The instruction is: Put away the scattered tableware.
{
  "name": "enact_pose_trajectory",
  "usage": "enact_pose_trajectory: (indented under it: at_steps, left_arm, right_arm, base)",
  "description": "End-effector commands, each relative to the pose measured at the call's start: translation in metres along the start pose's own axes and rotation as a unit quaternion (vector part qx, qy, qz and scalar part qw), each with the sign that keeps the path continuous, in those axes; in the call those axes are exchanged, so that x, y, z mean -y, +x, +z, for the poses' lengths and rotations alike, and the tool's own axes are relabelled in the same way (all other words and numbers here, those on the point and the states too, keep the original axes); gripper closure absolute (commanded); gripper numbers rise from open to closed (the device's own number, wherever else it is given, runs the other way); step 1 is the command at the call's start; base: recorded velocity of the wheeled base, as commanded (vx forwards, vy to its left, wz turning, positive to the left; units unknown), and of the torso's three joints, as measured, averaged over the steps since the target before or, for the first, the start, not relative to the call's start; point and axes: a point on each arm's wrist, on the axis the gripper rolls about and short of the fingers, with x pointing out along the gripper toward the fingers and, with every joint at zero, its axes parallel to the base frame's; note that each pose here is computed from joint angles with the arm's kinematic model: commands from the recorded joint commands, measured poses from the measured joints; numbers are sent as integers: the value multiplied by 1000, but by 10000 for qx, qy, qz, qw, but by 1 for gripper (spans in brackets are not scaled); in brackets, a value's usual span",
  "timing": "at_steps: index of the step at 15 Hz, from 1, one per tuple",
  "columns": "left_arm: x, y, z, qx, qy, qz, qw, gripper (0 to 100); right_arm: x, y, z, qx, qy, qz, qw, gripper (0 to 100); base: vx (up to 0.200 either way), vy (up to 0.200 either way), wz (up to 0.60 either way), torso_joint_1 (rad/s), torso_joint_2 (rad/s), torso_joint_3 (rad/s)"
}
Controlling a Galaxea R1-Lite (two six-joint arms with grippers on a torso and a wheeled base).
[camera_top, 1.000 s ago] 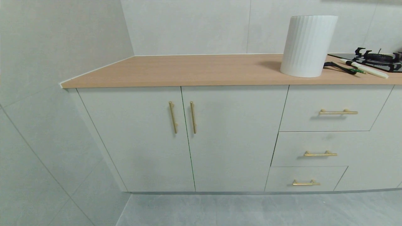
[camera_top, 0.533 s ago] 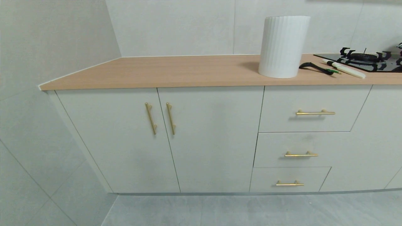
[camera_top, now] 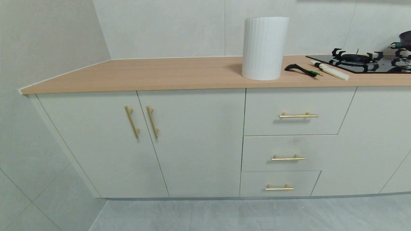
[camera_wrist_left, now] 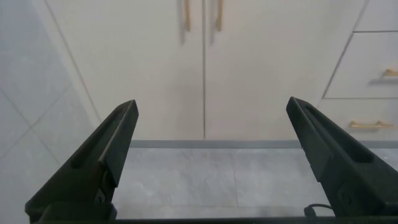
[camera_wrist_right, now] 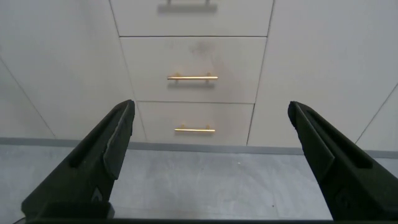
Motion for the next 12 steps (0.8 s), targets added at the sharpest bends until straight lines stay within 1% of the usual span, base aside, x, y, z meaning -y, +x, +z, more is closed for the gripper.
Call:
enact_pose_trajectory:
  at_steps: [1, 4, 8, 12]
  left_arm:
    - [0, 0, 0, 0, -1, 7, 10000, 0]
    - [0, 0, 0, 0, -1, 7, 10000, 0]
    - [0, 0, 0, 0, -1, 7, 10000, 0]
    - [0, 0, 0, 0, -1, 7, 10000, 0]
  right_arm:
    - [0, 0, 0, -9, 0, 4, 10000, 0]
    - [0, 0, 0, -9, 0, 4, 10000, 0]
    - [0, 0, 0, -9, 0, 4, 10000, 0]
    - [0, 0, 0, -9, 0, 4, 10000, 0]
  base:
    - [0, 0, 0, 0, 0, 0]
    - [0, 0, 0, 0, 0, 0]
    - [200, 0, 0, 1, 6, 2]
    - [0, 0, 0, 0, 0, 0]
